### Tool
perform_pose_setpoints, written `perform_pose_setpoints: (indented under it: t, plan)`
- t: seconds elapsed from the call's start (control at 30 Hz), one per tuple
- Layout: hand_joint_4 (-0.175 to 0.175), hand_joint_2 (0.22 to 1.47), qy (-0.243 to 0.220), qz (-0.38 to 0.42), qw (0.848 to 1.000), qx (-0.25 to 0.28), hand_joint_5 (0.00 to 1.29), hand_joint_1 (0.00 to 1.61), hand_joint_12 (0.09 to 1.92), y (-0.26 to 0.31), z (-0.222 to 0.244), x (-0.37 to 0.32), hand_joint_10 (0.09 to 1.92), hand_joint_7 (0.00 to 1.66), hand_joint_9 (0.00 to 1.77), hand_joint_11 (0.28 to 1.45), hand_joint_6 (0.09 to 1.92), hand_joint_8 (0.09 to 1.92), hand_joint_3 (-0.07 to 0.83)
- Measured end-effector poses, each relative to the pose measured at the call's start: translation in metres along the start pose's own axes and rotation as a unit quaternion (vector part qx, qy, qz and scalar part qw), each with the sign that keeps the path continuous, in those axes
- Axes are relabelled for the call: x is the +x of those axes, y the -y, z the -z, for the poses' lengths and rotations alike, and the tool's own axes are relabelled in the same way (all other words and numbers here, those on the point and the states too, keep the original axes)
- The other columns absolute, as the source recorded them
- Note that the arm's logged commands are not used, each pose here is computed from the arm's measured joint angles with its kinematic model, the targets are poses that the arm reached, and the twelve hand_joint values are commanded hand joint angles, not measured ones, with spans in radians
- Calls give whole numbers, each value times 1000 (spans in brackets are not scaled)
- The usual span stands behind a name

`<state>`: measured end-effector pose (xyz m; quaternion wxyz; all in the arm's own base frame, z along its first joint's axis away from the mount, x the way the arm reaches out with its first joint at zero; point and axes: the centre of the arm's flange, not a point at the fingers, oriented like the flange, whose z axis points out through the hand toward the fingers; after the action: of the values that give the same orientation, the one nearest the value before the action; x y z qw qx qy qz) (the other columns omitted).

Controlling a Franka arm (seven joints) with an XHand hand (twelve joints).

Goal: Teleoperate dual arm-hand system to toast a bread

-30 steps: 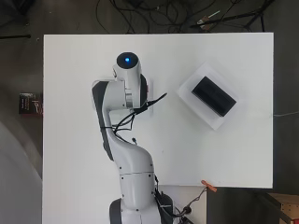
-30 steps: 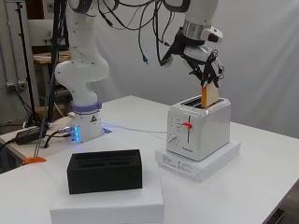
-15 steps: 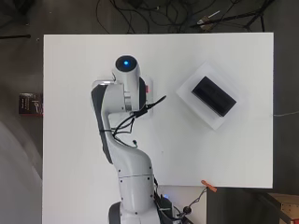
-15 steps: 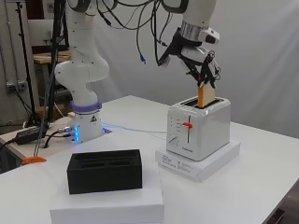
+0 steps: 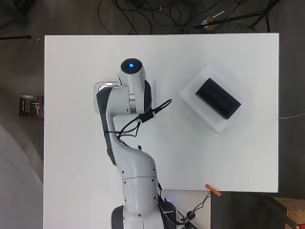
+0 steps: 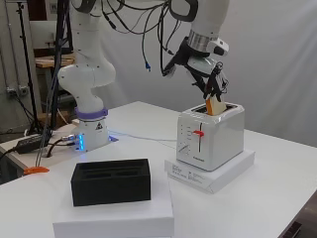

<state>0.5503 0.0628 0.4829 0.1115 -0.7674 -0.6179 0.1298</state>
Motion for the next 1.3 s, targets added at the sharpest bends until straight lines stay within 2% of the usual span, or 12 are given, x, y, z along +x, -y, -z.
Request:
perform_pose_setpoints:
  t: [0.33,0.5,0.7,0.77,0.87,0.97,1.0,1.03,1.07,1.1,1.17,1.3]
  plan:
    - [-175,1118,-1,-46,998,42,787,1252,87,-13,-5,-7,87,1213,1416,846,1224,641,-1]
    - [-170,1114,11,-51,998,28,798,1252,87,-24,11,-1,87,1220,1405,843,1223,618,-1]
    - [-169,1114,29,-52,997,42,799,1252,87,-35,11,4,87,1221,1411,870,1223,612,0]
    - [-172,1113,33,-49,998,39,799,1253,87,-37,16,10,87,1223,1414,873,1220,613,0]
    - [-175,1113,61,-34,997,19,795,1253,87,-32,15,23,87,1225,1422,864,1209,622,0]
    - [-175,1130,82,-4,997,-1,756,1247,87,-20,6,38,87,1181,1430,852,1227,726,2]
    - [-122,1092,84,6,996,-4,659,944,87,-16,2,43,87,1063,1304,778,892,535,-5]
    - [-98,991,84,14,996,-6,479,608,87,-14,-1,47,87,869,1076,677,532,316,-16]
    - [-99,912,82,19,996,-5,331,370,87,-14,-3,48,87,698,863,592,287,167,-23]
    - [-103,882,78,22,997,-3,245,201,87,-14,-3,48,87,546,693,533,148,87,-18]
    - [-95,883,67,23,997,-6,170,48,87,-13,2,48,87,355,496,478,87,87,-1]
    - [-54,926,31,-1,998,-47,175,1,87,-5,20,43,87,287,419,453,87,87,19]
